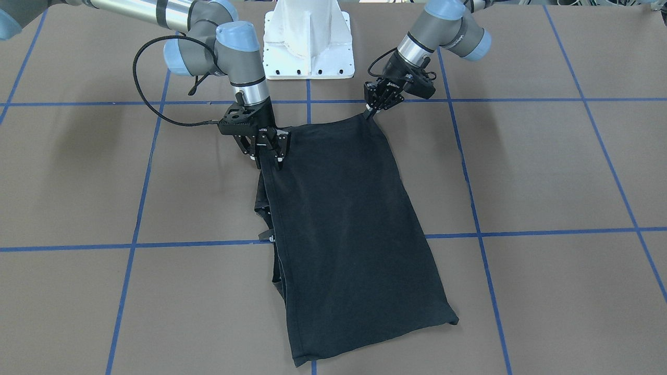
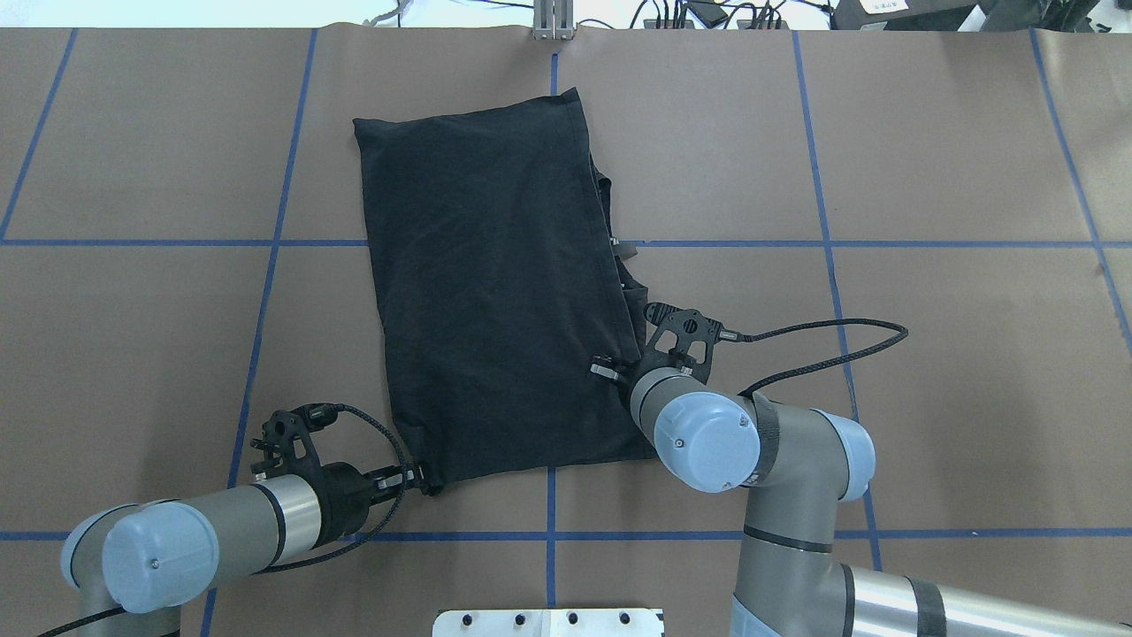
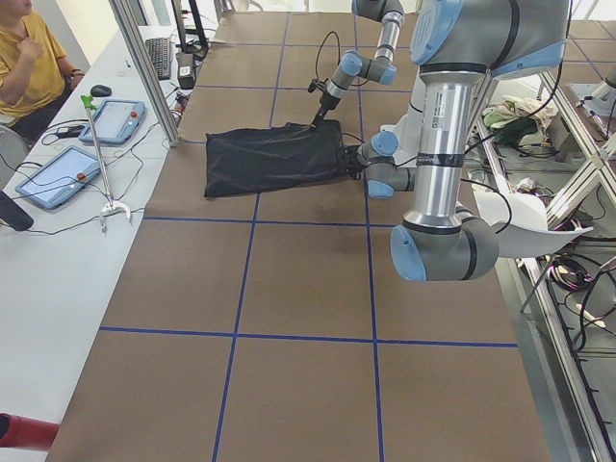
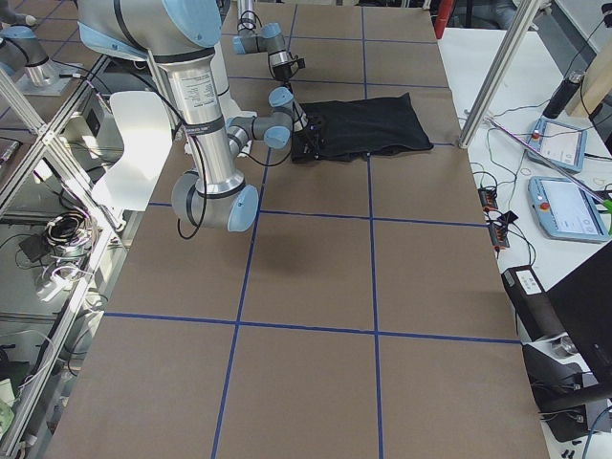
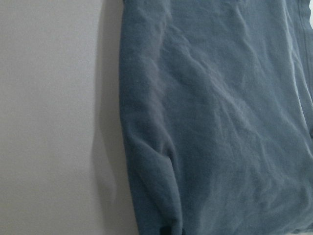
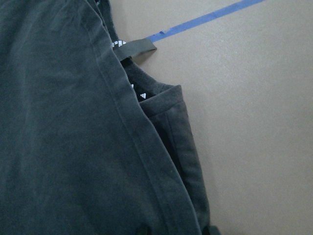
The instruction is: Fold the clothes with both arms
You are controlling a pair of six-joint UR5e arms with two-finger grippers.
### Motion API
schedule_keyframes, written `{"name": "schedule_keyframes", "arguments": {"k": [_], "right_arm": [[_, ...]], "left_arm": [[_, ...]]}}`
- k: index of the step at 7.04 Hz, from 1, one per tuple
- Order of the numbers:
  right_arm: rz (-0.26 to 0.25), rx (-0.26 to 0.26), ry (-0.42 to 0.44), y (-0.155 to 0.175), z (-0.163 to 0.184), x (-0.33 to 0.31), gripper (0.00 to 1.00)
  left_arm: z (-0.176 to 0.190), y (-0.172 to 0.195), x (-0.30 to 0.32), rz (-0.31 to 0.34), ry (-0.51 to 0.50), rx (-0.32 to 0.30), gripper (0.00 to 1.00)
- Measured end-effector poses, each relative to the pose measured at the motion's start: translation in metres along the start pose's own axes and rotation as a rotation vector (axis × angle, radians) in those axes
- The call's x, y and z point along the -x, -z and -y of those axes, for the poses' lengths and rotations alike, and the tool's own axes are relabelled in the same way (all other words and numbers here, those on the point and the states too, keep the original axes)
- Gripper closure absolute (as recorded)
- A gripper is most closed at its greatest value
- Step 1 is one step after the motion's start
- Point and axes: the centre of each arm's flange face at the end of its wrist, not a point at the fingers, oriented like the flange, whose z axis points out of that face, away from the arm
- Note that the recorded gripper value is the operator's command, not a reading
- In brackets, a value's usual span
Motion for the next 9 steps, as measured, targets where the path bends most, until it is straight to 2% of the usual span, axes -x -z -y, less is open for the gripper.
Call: {"name": "schedule_keyframes", "arguments": {"k": [1, 2, 3, 7, 9], "right_arm": [[0.0, 0.0, 0.0, 0.0, 0.0, 0.0, 0.63], [0.0, 0.001, 0.0, 0.0, -0.001, 0.0, 0.71], [0.0, 0.001, 0.0, 0.0, -0.001, 0.0, 1.0], [0.011, 0.002, 0.001, 0.007, 0.001, 0.0, 1.0], [0.05, 0.018, 0.005, 0.035, -0.006, -0.002, 1.0]], "left_arm": [[0.0, 0.0, 0.0, -0.001, 0.0, 0.0, 1.0], [0.0, 0.0, 0.0, 0.0, 0.0, 0.0, 1.0], [0.0, 0.001, 0.0, -0.001, 0.0, 0.0, 1.0], [0.0, 0.002, -0.001, -0.003, -0.002, 0.003, 1.0], [-0.001, 0.009, -0.008, -0.018, -0.008, 0.022, 1.0]]}}
